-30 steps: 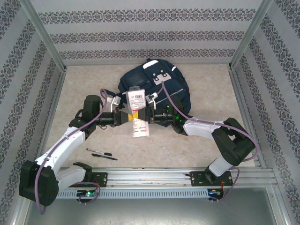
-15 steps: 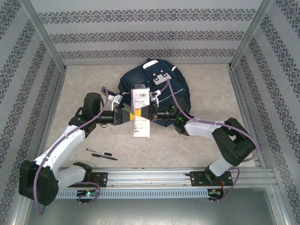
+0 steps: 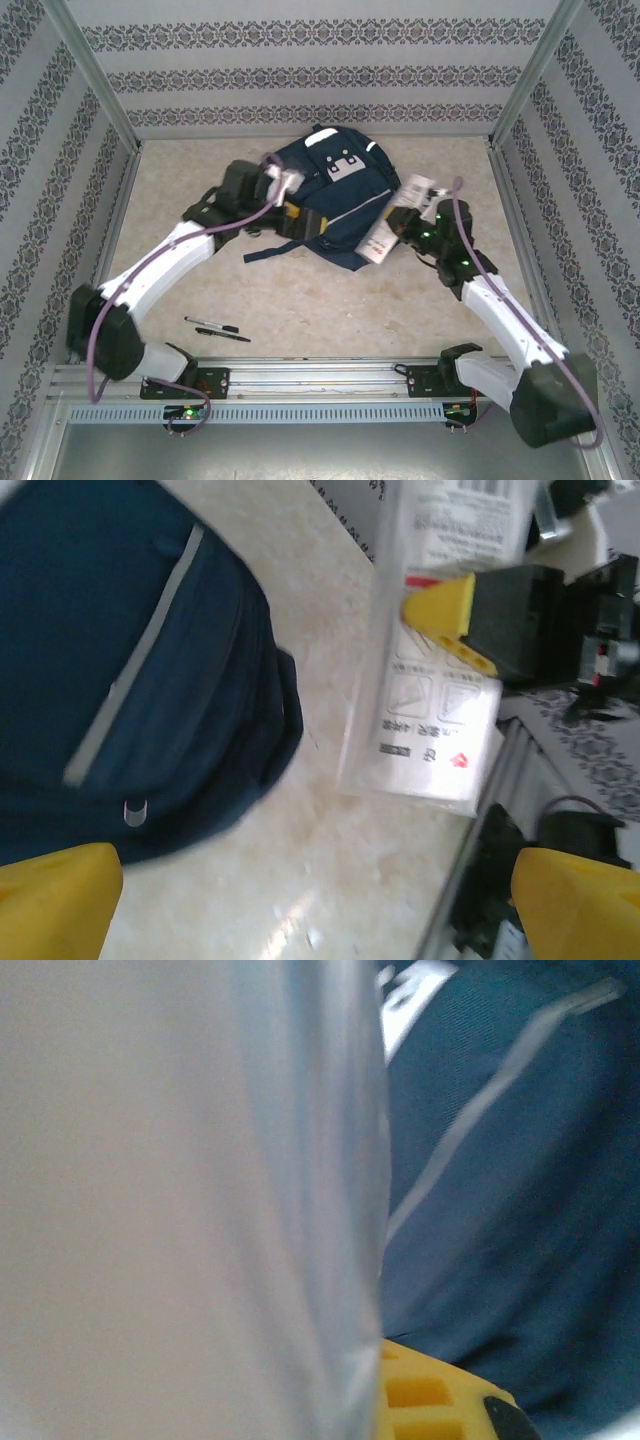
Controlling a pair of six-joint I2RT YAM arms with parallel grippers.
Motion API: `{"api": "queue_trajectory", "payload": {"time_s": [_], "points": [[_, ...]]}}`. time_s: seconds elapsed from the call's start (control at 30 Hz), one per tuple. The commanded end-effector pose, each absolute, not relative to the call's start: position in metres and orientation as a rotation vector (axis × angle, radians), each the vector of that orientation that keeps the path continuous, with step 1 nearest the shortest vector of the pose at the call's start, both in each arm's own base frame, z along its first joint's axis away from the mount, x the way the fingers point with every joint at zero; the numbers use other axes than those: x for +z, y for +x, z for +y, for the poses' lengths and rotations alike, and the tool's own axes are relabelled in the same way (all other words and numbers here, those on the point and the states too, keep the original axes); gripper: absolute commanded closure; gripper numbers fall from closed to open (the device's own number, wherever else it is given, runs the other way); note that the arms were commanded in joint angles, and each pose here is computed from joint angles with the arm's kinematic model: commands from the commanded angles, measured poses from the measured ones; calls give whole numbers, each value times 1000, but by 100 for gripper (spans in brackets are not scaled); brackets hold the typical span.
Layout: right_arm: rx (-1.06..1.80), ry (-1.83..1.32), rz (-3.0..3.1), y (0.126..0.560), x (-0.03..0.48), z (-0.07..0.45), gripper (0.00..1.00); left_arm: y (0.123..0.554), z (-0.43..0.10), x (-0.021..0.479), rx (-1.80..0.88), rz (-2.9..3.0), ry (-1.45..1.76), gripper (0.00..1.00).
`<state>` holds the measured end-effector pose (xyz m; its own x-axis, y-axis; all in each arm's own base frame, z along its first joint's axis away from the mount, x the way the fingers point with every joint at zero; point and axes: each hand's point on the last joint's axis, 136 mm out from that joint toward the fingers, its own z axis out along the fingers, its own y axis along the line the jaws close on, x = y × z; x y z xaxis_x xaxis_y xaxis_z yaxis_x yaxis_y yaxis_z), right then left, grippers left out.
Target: Pack the student bag
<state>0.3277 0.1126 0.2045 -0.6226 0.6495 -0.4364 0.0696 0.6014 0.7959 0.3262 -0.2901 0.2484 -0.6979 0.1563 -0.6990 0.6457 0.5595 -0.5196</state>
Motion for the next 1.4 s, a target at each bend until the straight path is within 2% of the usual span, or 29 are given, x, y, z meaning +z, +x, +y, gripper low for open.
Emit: {"api": "queue_trajectory", "payload": {"time_s": [0.0,0.07,0.23,0.3,0.37,0.47,0.5,0.57,0.6,0.63,0.67,0.8,0.97,1.2,1.37], "points": [[612,761,2241,305,164,43,100,348,-319,212,-779,2221,880,0],[568,802,2274,297,161,25,100,372,-337,191,-612,2248,939,1],[612,854,2280,286,153,10,100,405,-363,138,-292,2282,1099,13],[634,844,2284,283,151,12,100,415,-365,121,-219,2310,1112,21],[657,821,2297,281,150,15,100,424,-365,109,-171,2343,1110,34],[686,801,2309,281,149,20,100,435,-363,91,-88,2367,1105,37],[701,795,2310,282,149,21,100,439,-359,86,-49,2375,1097,42],[759,772,2309,284,153,29,100,450,-352,81,46,2379,1074,57],[805,750,2307,285,155,34,100,452,-351,82,64,2379,1071,70],[875,714,2304,287,160,43,100,453,-352,88,61,2369,1084,89],[957,671,2294,288,166,53,100,455,-353,96,53,2357,1089,100],[1225,538,2276,289,188,83,100,454,-358,149,13,2270,1097,100],[1484,461,2244,292,218,121,100,455,-359,251,-45,2089,1009,100],[1485,760,2080,343,212,154,100,454,-359,355,-146,1885,848,100],[1348,911,1922,408,194,151,100,450,-369,373,-237,1847,837,100]]}}
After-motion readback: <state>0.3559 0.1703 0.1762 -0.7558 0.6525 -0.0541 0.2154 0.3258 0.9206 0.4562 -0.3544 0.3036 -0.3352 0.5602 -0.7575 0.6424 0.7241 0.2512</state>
